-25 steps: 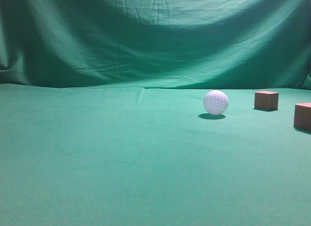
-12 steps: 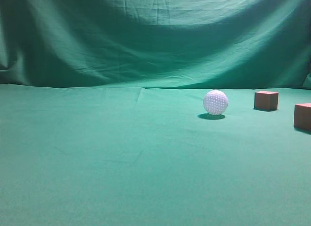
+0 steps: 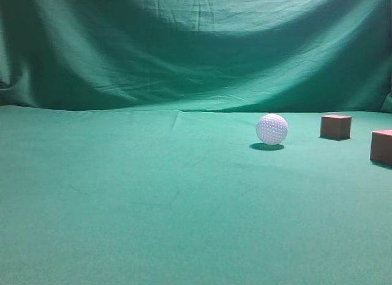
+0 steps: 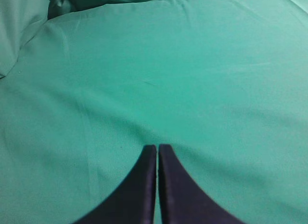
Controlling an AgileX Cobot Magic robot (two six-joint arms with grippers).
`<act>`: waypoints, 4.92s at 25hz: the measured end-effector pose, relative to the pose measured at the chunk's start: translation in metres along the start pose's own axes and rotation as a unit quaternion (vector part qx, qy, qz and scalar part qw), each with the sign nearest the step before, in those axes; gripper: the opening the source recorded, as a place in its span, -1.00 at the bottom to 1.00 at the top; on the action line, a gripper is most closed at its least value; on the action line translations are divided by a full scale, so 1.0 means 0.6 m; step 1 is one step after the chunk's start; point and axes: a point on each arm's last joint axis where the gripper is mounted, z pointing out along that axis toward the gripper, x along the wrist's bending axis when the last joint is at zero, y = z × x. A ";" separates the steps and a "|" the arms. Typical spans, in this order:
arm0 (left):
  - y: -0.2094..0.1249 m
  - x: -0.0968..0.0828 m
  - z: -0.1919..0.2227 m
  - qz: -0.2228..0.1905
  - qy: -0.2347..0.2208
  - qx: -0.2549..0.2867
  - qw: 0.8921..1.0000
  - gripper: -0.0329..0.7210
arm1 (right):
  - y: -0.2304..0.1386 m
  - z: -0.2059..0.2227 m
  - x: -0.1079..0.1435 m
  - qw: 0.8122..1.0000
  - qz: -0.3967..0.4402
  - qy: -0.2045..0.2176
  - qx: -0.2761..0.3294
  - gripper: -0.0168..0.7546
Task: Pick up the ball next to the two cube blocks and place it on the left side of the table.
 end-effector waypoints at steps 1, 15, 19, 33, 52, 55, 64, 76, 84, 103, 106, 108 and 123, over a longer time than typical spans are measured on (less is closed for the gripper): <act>0.000 0.000 0.000 0.000 0.000 0.000 1.000 -0.91 | 0.010 0.017 0.009 0.999 -0.011 0.011 0.031 -0.96; 0.000 0.000 0.000 0.000 0.000 0.000 1.000 -0.91 | 0.124 0.199 0.091 0.978 -0.118 0.138 0.099 0.20; 0.000 0.000 0.000 0.000 0.000 0.000 1.000 -0.91 | 0.126 0.235 0.097 0.980 -0.112 0.142 0.087 0.67; 0.000 0.000 0.000 0.000 0.000 0.000 1.000 -0.91 | 0.127 0.277 0.102 0.979 -0.115 0.139 0.090 -0.11; 0.000 0.000 0.000 0.000 0.000 0.000 1.000 -0.91 | 0.194 0.197 0.546 0.897 -0.251 0.334 -0.146 -0.11; 0.000 0.000 0.000 0.000 0.000 0.000 1.000 -0.91 | 0.170 0.229 0.586 0.892 -0.240 0.340 -0.175 -0.11; 0.000 0.000 0.000 0.000 0.000 0.000 1.000 -0.91 | 0.128 0.319 0.620 0.892 -0.231 0.323 -0.215 -0.11; 0.000 0.000 0.000 0.000 0.000 0.000 1.000 -0.91 | 0.130 0.321 0.618 0.892 -0.233 0.321 -0.218 0.44; 0.000 0.000 0.000 0.000 0.000 0.000 1.000 -0.91 | 0.239 0.098 0.496 0.886 -0.268 0.339 -0.169 -0.01; 0.000 0.000 0.000 0.000 0.000 0.000 1.000 -0.91 | 0.158 -0.308 0.129 0.957 -0.190 0.171 -0.137 -0.96; 0.000 0.000 0.000 0.000 0.000 0.000 1.000 -0.91 | 0.095 -0.311 0.103 0.959 -0.172 0.173 -0.147 -0.96; 0.000 0.000 0.000 0.000 0.000 0.000 1.000 -0.91 | 0.054 -0.310 0.088 0.955 -0.156 0.180 -0.178 -0.96; 0.000 0.000 0.000 0.000 0.000 0.000 1.000 -0.91 | -0.216 -0.247 -0.016 0.935 -0.141 0.147 -0.292 -0.96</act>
